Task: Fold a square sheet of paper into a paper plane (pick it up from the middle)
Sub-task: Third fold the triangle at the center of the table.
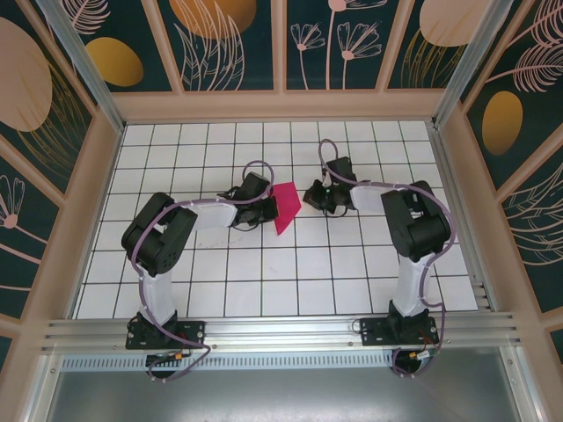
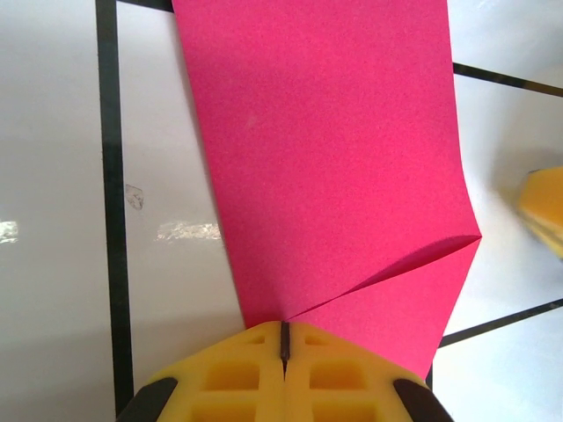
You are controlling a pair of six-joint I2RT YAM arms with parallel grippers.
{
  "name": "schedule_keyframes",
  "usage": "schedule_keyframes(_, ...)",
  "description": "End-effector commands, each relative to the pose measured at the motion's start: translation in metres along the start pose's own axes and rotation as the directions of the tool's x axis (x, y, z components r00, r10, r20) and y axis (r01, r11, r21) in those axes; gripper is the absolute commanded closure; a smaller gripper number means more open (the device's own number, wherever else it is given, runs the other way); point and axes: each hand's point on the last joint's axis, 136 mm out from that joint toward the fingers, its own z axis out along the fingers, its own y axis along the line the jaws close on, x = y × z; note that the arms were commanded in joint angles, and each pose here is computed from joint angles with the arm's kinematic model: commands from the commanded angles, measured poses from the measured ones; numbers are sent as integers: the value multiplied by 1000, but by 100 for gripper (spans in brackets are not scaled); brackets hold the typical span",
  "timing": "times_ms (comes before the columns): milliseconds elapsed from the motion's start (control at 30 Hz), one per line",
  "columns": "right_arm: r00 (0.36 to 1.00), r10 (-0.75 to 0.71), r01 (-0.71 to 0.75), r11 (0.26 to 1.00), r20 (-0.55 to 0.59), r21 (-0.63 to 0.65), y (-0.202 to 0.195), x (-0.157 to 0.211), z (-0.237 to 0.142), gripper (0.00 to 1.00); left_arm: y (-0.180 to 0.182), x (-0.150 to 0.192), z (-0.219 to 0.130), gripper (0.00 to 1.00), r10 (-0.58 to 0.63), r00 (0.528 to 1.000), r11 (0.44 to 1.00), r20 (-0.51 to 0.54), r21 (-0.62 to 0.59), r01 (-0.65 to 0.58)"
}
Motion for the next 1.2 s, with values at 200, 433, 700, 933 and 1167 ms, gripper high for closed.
schedule_keyframes(200,990,-55,28,979,-127,-202,50,75,-22,100,54,23,11,100,-20,998,982,-53,-189,10)
schedule_keyframes(433,973,-62,6,970,-221,-243,54,115,-15,100,56,24,11,100,-20,999,981,-51,-192,10)
schedule_keyframes(700,965,-62,-2,970,-256,-245,53,120,-3,100,56,25,11,100,-24,998,982,-52,-190,14)
schedule_keyframes(933,957,-64,-8,969,-284,-247,55,123,7,100,56,24,11,100,-26,998,981,-50,-192,16)
schedule_keyframes(1167,956,-43,-21,977,-291,-213,45,126,12,100,57,23,11,100,-20,999,980,-48,-198,10)
